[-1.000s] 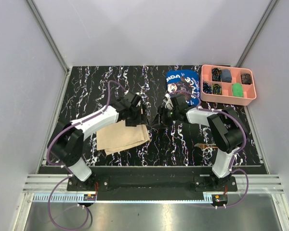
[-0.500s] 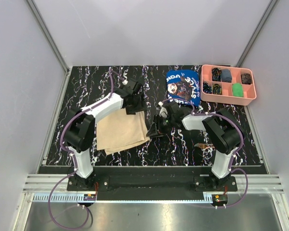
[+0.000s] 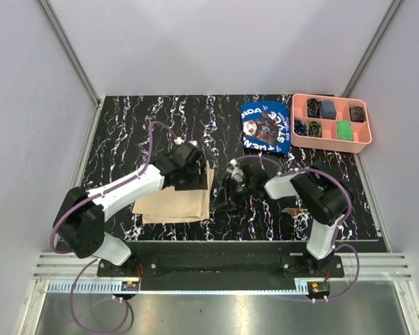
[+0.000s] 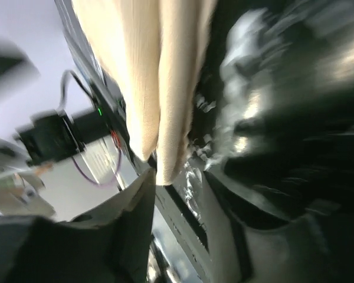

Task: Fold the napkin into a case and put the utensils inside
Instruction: Move the lower triangle-folded napkin to the center of the board, then smooth out the lower triangle-folded napkin at the center of the board.

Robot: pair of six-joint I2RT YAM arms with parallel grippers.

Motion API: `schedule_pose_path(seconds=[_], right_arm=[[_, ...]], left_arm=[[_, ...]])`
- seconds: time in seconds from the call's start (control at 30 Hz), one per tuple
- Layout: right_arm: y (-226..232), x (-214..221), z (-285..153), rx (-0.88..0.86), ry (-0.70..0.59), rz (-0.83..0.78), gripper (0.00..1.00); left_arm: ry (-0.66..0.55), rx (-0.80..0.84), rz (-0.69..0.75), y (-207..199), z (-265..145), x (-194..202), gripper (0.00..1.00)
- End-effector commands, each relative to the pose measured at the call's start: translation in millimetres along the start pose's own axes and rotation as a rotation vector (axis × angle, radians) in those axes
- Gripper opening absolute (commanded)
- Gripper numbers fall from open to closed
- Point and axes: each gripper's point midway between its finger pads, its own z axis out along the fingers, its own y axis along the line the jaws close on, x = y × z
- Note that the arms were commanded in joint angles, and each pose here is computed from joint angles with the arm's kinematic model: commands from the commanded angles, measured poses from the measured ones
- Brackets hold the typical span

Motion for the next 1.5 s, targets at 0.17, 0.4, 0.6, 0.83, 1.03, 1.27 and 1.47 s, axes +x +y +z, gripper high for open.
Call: schedule_pose_path(seconds=[0.17,0.4,0.6,0.83,1.03,1.27,1.47], right_arm=[[5,-130,-67,0.047,-0.259,-0.089,0.51],[-15,-175,-44,0.087,-0.233,-0.066,0.41],[-21,-195,-31,0.097,-0.216,-0.08,0.37],[-35,-189,-20,0.162,-0.179,-0.096,0.36],[-45,-184,-10,0.207,-0.147,-0.097,0.32],[-51,-181,2,0.259,-0.117,-0.12,0.29],[-54,-180,6,0.281,-0.112,-0.126,0.2]], left_arm=[[-0.019,-0.148,0.15,-4,10,53,0.63],[-0.015,-0.273,0.179,2,22,60,0.68],[0.007,-0.273,0.161,0,30,65,0.69],[0.01,-0.193,0.113,-12,25,69,0.77],[-0.021,-0.143,0.071,-19,9,61,0.77],[-0.013,-0.087,-0.005,-21,3,55,0.76],[0.038,-0.091,0.024,-30,19,59,0.81]])
